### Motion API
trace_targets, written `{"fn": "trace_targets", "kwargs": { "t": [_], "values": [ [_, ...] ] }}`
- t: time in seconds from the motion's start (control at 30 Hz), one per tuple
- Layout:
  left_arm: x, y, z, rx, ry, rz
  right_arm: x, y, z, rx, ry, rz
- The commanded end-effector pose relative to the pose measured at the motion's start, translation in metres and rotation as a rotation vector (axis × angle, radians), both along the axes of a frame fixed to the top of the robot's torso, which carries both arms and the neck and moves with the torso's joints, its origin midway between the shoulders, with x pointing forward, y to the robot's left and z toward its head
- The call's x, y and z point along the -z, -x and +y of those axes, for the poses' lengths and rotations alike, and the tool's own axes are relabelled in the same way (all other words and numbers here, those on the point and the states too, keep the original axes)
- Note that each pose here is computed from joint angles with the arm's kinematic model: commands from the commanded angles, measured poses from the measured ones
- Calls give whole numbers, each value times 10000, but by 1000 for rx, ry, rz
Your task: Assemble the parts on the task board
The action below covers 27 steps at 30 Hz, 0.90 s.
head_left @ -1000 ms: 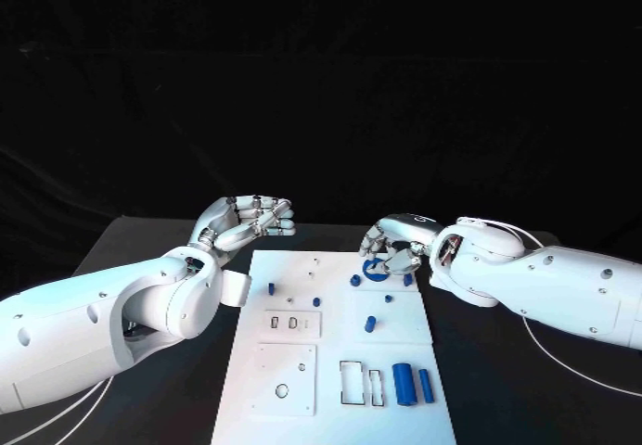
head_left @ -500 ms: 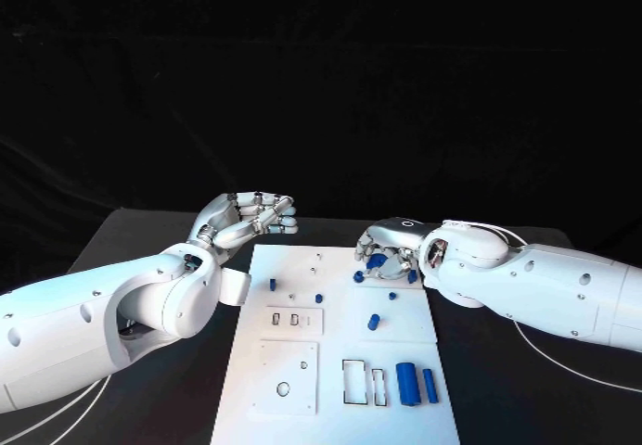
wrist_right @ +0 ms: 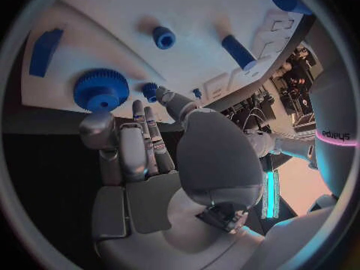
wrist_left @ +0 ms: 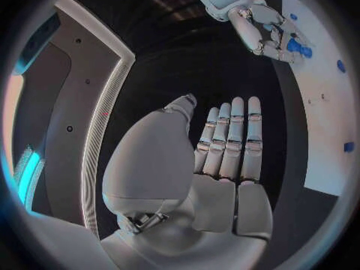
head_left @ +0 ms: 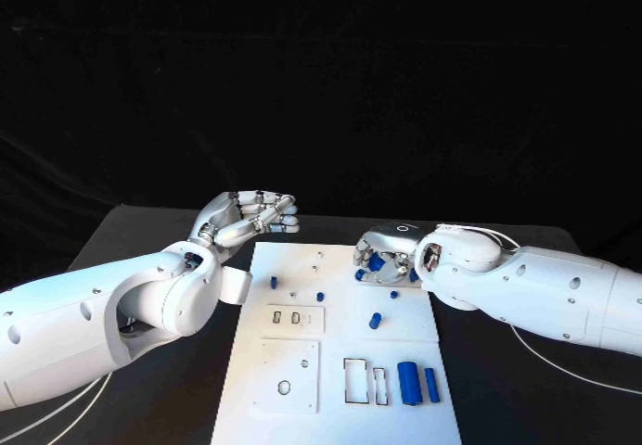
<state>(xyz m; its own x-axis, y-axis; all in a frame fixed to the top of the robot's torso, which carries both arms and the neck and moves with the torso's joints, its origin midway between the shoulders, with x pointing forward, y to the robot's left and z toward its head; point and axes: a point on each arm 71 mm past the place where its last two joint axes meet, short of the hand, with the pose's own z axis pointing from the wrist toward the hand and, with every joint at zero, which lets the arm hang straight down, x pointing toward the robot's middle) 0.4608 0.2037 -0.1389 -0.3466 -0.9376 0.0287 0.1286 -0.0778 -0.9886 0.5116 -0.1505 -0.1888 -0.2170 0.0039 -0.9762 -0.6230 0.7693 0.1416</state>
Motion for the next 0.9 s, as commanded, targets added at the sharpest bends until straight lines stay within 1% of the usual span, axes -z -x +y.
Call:
{"fn": "trace_targets", "kwargs": {
  "t": [0.03, 0.57, 0.9],
  "values": [
    [-24, 5, -22, 25, 11, 0, 34, 9, 8, -7, 31, 11],
    [-32, -8, -31, 29, 13, 1, 68, -25, 11, 3, 18, 29],
    [-29, -11, -27, 28, 15, 6, 11, -7, 21, 8, -63, -16]
  ]
}}
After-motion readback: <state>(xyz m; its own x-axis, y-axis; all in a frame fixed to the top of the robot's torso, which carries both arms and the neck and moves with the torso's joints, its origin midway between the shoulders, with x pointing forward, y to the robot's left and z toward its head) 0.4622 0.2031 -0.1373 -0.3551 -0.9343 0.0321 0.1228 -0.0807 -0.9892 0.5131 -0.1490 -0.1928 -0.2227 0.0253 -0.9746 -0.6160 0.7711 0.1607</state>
